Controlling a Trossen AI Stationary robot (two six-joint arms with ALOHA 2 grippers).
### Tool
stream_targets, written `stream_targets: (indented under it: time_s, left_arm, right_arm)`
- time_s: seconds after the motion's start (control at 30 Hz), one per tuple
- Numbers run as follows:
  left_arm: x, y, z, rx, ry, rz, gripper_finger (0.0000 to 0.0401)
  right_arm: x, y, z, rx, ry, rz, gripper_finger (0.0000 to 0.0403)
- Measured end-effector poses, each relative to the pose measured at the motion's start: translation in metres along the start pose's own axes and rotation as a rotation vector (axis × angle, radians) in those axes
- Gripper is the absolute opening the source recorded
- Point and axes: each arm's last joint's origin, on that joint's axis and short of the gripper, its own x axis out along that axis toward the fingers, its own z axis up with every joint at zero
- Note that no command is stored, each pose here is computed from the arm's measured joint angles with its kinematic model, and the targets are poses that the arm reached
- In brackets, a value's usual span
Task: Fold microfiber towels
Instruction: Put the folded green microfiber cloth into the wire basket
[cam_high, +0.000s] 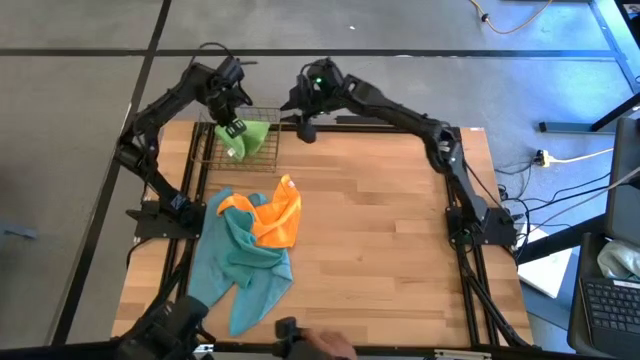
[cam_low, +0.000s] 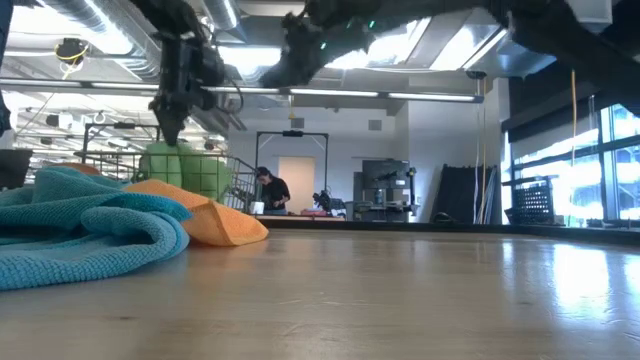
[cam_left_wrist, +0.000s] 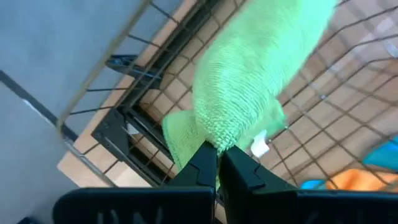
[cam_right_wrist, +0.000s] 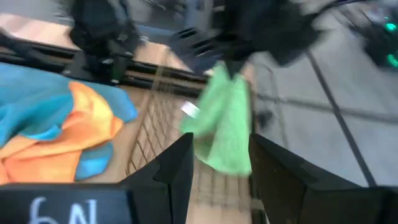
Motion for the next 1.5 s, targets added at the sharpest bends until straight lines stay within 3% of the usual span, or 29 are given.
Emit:
stream_targets:
  time_s: [0.2,0.4,0.53,0.63,0.83,1.13,1.3,1.5]
  left_arm:
    - [-0.02,-0.01,-0.002,0.041,0.015,-0.032,0.0]
    - [-0.029,-0.019,0.0,0.038,0.01,-0.037,0.0]
    - [-0.04,-0.023,0.002,0.024,-0.016,-0.043,0.0]
    - [-0.048,-0.024,0.003,0.033,-0.034,-0.038,0.0]
    - [-0.059,-0.023,0.001,0.049,-0.043,-0.033,0.0]
    - [-0.074,-0.021,0.001,0.065,-0.085,-0.032,0.0]
    - [-0.076,-0.022,0.002,0.063,-0.105,-0.072,0.0]
    - [-0.076,-0.023,0.002,0.067,-0.105,-0.08,0.0]
  right_arm:
    - [0.041,-0.002,-0.021,-0.046,-0.094,0.019,0.0156]
    - [0.067,0.008,-0.036,0.121,-0.075,0.047,0.0159]
    - [0.082,0.017,-0.044,0.247,-0.062,0.079,0.0184]
    - [0.087,0.022,-0.045,0.286,-0.054,0.06,0.0215]
    - [0.087,0.019,-0.045,0.308,-0.027,-0.084,0.0274]
    - [0.091,0.015,-0.054,0.266,-0.006,-0.084,0.0287]
    - [0.094,0.016,-0.057,0.294,0.006,-0.093,0.0249]
    - [0.094,0.016,-0.058,0.291,0.015,-0.11,0.011]
